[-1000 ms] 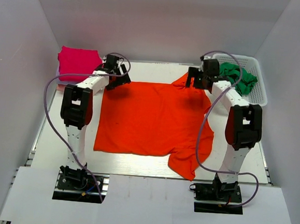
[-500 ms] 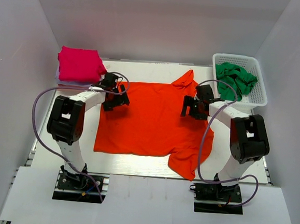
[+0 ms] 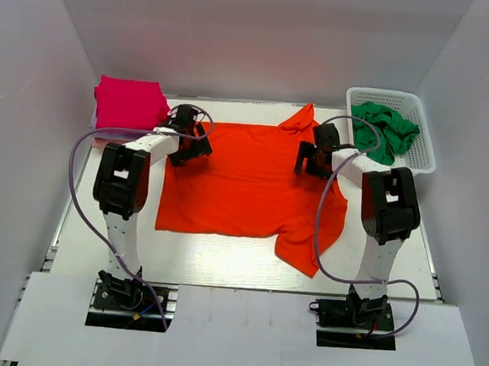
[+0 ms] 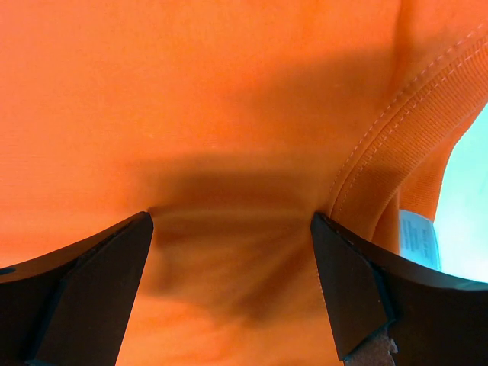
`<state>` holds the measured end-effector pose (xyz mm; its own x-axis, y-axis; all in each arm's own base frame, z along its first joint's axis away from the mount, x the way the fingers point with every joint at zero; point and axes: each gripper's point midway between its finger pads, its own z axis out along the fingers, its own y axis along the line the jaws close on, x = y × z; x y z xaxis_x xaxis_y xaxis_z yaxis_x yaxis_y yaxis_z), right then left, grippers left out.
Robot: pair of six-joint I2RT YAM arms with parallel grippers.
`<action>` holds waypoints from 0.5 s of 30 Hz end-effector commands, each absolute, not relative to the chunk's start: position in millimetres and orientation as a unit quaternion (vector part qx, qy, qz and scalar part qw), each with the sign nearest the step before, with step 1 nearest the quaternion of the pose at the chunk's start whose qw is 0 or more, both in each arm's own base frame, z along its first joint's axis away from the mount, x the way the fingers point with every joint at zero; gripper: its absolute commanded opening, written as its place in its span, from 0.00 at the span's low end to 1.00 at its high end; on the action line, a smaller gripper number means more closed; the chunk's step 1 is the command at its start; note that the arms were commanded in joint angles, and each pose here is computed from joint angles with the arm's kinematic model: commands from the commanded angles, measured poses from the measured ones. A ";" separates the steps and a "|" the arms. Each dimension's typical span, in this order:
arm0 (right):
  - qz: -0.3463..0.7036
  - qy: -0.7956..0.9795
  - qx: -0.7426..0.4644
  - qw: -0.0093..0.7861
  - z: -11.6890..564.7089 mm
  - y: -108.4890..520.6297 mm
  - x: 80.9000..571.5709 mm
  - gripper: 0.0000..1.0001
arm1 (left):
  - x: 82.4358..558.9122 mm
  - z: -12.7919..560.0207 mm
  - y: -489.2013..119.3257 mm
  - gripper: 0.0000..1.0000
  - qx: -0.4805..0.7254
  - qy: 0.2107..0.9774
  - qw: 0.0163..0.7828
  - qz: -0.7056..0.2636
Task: Fold and stack the t-shirts
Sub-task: Flatten out the tshirt
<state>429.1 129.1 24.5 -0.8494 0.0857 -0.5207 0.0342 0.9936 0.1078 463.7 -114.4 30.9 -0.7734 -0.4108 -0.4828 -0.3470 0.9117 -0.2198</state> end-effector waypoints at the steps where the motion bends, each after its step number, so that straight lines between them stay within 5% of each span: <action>1: 0.003 0.963 0.032 0.269 20.1 114.3 444.6 0.90 | 475.8 28.4 -107.1 1.00 -0.199 0.941 0.270 -0.038; 9: 0.053 0.938 -0.038 0.339 105.6 139.0 450.6 0.90 | 485.3 98.3 -120.3 1.00 -0.155 0.927 0.334 -0.065; 15: 0.095 0.948 -0.050 0.300 123.2 140.4 351.0 0.90 | 428.3 131.3 -123.6 1.00 -0.143 0.925 0.331 -0.115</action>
